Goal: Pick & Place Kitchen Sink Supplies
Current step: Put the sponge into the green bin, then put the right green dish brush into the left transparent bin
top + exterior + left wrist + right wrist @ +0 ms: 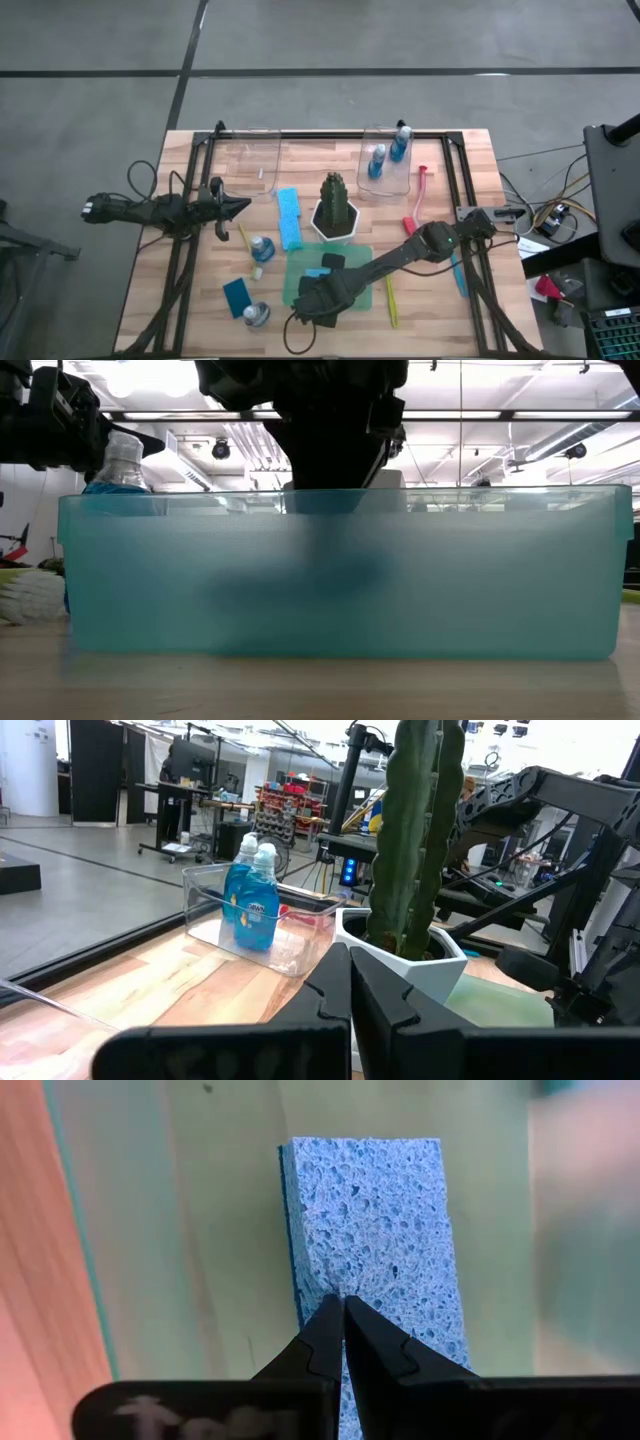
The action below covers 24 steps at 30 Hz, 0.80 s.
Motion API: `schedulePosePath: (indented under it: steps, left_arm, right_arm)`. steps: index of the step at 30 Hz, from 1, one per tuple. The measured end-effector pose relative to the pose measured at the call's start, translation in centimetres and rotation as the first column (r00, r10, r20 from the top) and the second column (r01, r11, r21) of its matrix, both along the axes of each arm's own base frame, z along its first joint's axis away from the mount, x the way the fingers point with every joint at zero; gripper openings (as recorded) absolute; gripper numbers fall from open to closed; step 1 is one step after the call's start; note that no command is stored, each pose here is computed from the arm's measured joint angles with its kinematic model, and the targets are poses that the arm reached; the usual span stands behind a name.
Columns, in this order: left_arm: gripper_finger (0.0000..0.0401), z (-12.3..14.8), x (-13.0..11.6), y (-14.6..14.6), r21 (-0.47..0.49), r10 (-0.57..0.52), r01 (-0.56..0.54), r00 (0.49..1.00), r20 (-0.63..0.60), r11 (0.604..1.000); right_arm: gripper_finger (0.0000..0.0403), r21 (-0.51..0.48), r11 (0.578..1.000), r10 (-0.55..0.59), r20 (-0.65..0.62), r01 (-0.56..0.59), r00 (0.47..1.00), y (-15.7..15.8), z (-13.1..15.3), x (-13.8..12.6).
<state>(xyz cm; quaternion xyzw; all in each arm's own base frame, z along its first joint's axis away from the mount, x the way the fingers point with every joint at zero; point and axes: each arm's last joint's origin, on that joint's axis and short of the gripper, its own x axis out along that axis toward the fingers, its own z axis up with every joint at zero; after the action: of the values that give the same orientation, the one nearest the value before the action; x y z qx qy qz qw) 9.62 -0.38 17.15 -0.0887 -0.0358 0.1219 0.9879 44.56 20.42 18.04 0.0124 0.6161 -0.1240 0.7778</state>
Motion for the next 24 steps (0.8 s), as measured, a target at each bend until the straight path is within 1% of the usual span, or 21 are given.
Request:
schedulePosePath:
  steps: [4,13,15,19,24]
  left_arm:
    - [0.0000,0.0,0.0,0.0,0.000,0.000,0.000,1.000,0.000,1.000]
    - [0.0000,0.0,0.0,0.0,0.000,0.000,0.000,1.000,0.000,1.000]
    - [0.0000,0.0,0.0,0.0,0.000,0.000,0.000,1.000,0.000,1.000]
    - [0.0000,0.0,0.0,0.0,0.000,0.000,0.000,1.000,0.000,1.000]
    - [0.0000,0.0,0.0,0.0,0.000,0.000,0.000,1.000,0.000,1.000]
  right_arm:
    - [0.0019,0.000,1.000,-0.001,0.000,0.001,1.000,0.0,0.0,0.0]
    - [0.0077,0.000,1.000,-0.004,-0.003,0.004,1.000,0.0,0.0,0.0]
    - [0.0086,0.021,1.000,-0.001,-0.015,0.002,1.000,0.0,0.2,-0.1]
    - [0.0097,0.062,0.997,-0.050,0.006,0.050,0.999,0.0,1.7,-0.5]
    - [0.0099,0.101,0.990,-0.106,0.058,0.100,0.993,-0.3,4.3,-1.0]
